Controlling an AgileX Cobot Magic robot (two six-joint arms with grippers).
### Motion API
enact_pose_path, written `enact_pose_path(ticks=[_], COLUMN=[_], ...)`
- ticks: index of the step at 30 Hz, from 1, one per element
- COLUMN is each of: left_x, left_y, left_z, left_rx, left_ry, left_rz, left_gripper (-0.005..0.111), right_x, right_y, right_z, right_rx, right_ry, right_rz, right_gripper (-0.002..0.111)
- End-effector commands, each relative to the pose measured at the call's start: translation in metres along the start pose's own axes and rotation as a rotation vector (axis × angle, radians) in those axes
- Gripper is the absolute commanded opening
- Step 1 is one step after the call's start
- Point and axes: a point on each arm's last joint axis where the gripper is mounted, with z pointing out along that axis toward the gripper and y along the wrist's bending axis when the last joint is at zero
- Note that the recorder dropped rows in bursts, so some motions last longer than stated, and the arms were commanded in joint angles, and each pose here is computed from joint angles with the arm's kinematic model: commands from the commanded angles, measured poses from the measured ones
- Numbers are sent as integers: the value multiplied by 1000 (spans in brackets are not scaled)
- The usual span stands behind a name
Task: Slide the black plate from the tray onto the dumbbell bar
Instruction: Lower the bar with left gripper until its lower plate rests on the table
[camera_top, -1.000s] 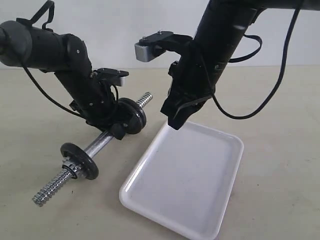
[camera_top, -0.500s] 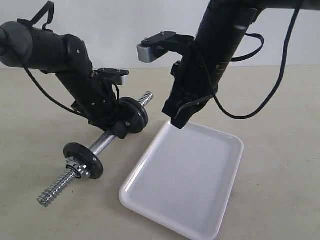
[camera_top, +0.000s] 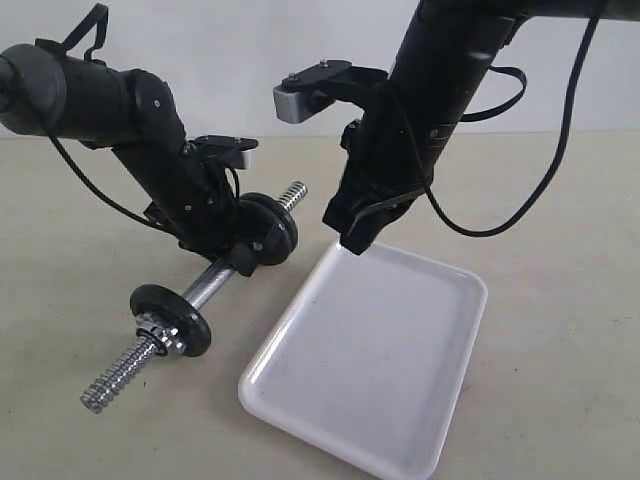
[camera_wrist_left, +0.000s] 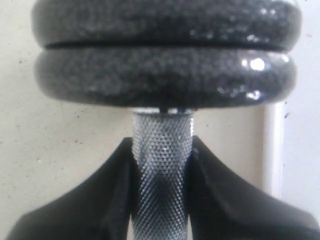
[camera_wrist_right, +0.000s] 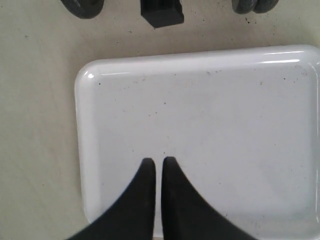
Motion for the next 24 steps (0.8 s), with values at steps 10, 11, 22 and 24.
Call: enact_pose_path(ticks=[10, 11, 22, 24], left_x=[-19, -19, -19, -19], left_y=[-7, -7, -7, -7], left_z=[-25, -25, -25, -25], left_rx=[14, 15, 15, 15], left_ry=[-152, -150, -149, -149], left_rz=[-5, -5, -5, -5], left_gripper=[9, 13, 35, 35], right_x=[-1, -1, -1, -1], right_y=[2, 2, 2, 2], right_z=[-6, -6, -6, -6], right_rx=[12, 12, 13, 13], right_ry=[-14, -14, -16, -16], right_rz=[-11, -11, -11, -11], right_gripper=[0, 0, 0, 0])
